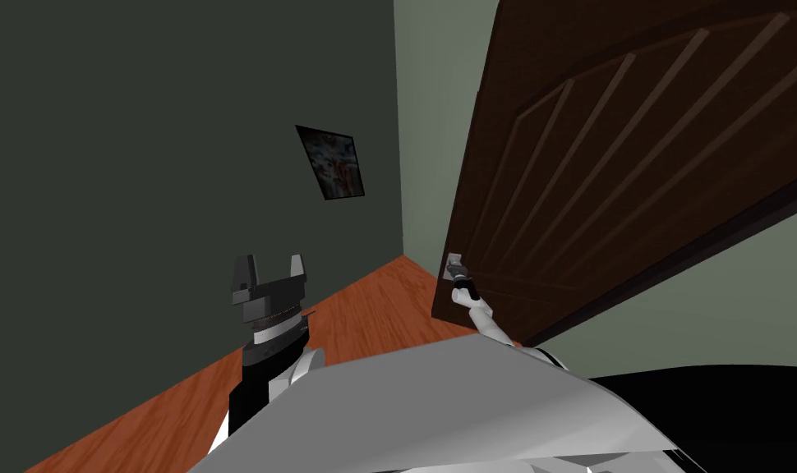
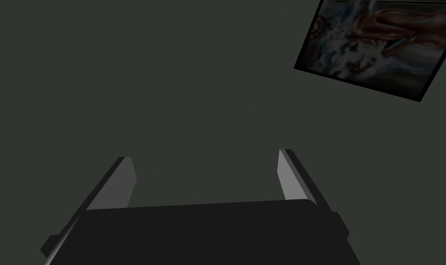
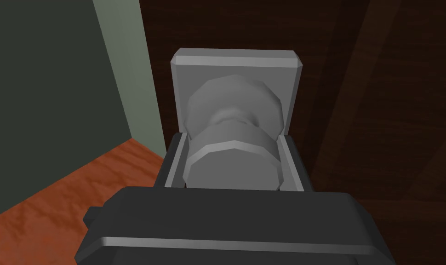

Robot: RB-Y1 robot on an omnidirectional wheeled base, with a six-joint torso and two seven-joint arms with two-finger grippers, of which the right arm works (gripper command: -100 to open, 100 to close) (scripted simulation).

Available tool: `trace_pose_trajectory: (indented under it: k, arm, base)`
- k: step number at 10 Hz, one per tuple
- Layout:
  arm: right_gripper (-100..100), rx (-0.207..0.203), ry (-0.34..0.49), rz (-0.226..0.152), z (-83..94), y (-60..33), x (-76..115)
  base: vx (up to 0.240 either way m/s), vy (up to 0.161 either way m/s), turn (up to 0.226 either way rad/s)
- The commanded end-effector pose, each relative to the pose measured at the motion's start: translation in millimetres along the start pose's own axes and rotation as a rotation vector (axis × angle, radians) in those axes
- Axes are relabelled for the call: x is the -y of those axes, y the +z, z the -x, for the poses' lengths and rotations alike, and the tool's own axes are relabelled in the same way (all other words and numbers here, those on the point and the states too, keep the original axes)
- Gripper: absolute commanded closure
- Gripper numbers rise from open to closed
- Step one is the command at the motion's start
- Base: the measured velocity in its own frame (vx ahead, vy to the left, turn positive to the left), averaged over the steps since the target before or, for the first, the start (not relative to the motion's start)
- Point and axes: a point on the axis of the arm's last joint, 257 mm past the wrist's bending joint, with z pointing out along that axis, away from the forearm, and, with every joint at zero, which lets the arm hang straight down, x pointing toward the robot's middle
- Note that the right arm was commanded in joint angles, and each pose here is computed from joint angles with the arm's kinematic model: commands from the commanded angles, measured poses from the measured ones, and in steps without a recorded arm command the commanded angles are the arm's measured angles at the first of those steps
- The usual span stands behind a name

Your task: Pull the door open

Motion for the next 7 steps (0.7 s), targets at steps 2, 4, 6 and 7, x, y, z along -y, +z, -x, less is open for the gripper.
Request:
trace_pose_trajectory:
  k: [2, 4, 6, 7]
  arm:
    - [100, -0.003, 0.001, -0.009, -1.4, 0.3, 3.5]
    - [100, 0.000, 0.001, -0.030, -0.1, -1.3, 10.0]
    - [100, -0.003, 0.000, -0.049, -1.5, -1.9, 15.3]
    - [100, -0.005, 0.000, -0.060, -2.1, -2.3, 18.3]
  base:
    - [-0.146, -0.025, 0.050]
    - [-0.180, -0.025, 0.094]
    - [-0.226, -0.028, 0.103]
    - [-0.204, -0.045, 0.125]
